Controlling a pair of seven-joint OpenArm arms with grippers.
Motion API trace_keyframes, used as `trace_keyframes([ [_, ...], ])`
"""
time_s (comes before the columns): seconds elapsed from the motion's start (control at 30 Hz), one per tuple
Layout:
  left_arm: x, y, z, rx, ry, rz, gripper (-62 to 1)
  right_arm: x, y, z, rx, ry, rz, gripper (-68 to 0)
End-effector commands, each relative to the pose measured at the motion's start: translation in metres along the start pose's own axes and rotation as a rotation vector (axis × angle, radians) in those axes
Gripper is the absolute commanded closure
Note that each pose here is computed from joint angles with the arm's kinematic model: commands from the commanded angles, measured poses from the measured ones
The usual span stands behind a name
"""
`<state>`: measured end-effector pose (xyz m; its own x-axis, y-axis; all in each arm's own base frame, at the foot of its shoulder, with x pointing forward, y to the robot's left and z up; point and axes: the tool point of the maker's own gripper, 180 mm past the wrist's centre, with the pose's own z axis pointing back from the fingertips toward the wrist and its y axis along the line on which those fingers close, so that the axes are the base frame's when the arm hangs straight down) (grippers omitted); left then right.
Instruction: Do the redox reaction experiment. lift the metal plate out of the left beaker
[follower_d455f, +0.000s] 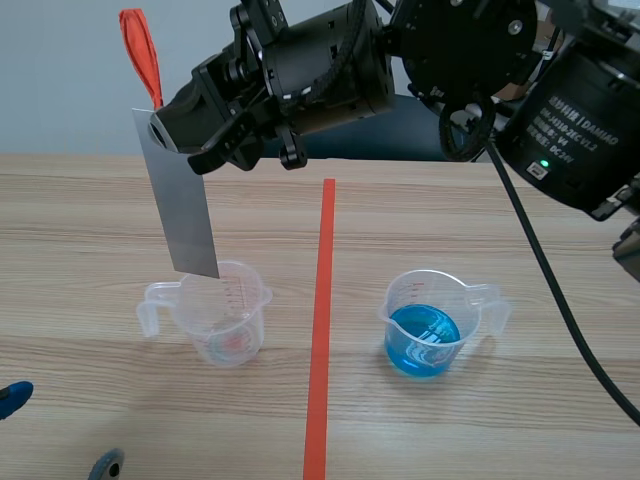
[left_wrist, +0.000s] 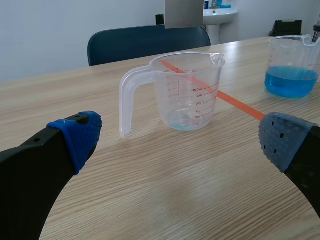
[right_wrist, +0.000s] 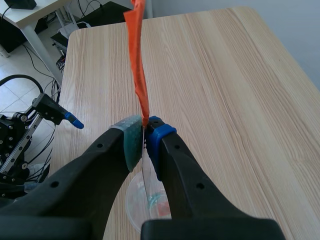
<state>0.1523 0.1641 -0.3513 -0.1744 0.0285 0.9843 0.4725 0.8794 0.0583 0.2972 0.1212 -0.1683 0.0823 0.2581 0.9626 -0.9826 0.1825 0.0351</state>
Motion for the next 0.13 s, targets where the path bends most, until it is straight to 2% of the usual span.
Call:
trace_keyframes([
  [0.0,0.0106,0.0013,0.0009,0.007,-0.055,0.001,-62.3,0.0195,-0.0032,0.0041,-0.007,-0.042,0.032,-0.6],
  [0.1,0.0106,0.0013,0.0009,0.007,-0.055,0.001,-62.3,0.0195,-0.0032,0.0041,-0.007,-0.042,0.032,-0.6],
])
